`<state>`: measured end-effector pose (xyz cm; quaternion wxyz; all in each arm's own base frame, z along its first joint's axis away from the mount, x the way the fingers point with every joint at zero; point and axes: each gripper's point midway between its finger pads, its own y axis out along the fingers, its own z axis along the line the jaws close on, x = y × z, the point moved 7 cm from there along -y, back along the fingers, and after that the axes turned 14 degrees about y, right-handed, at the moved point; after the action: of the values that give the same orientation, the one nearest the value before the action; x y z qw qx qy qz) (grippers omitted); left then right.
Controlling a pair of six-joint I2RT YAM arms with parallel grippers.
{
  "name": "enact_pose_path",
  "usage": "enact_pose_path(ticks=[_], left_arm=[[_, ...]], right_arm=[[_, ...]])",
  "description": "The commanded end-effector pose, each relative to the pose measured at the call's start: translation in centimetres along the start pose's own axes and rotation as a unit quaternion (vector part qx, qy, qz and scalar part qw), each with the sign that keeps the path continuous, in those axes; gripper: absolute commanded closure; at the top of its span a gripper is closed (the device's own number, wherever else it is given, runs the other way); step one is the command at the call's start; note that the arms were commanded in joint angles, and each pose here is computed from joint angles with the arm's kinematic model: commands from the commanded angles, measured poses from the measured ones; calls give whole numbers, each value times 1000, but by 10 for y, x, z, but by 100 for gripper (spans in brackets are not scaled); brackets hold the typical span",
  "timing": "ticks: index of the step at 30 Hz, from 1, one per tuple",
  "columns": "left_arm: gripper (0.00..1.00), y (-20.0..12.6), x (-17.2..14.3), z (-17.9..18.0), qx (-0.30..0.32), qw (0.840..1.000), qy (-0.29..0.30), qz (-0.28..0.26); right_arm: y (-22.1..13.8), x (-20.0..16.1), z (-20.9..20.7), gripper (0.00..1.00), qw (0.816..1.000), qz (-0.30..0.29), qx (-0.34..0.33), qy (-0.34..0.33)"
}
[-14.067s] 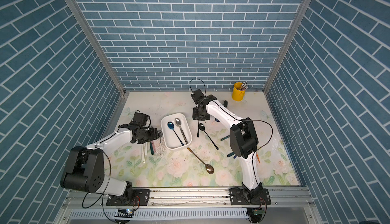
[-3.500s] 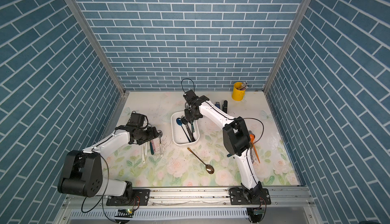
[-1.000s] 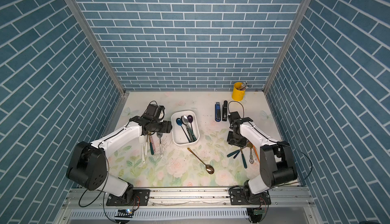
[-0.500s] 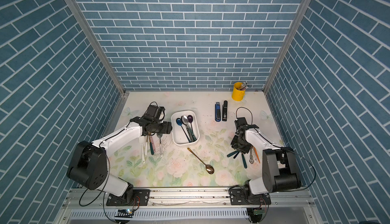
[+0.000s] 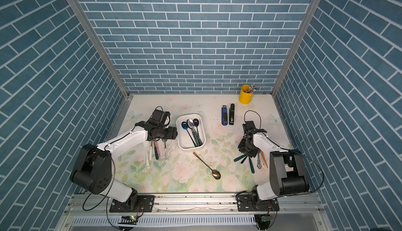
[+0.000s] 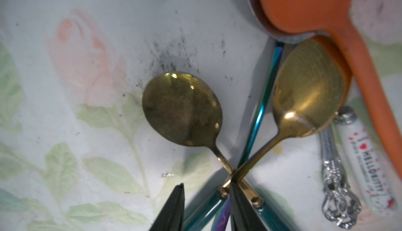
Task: Put the spoon into the storage box
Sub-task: Pick up the spoon from the center of the board.
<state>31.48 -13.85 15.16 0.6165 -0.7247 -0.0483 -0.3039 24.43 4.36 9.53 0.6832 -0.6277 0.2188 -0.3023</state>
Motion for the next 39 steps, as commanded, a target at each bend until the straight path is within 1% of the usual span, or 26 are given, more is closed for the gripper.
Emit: enact_pose_path(ticks=[1, 9, 15, 23, 39], left_arm=[[21, 5, -6, -1, -1, 1000, -3, 8], [21, 6, -7, -1, -2, 1000, -4, 10], [21, 9, -7, -2, -5, 1000, -4, 12], [21, 10, -7, -2, -7, 1000, -4, 13], [21, 13, -9, -2, -6, 1000, -5, 17]], right_arm=[[13, -7, -7, 65, 1000, 23, -9, 16], [14, -10, -7, 68, 999, 31, -2, 14], [3, -11, -7, 70, 999, 27, 10, 17], [-12, -13, -11, 69, 999, 14, 20, 31], [4, -12, -5, 66, 999, 25, 21, 36]])
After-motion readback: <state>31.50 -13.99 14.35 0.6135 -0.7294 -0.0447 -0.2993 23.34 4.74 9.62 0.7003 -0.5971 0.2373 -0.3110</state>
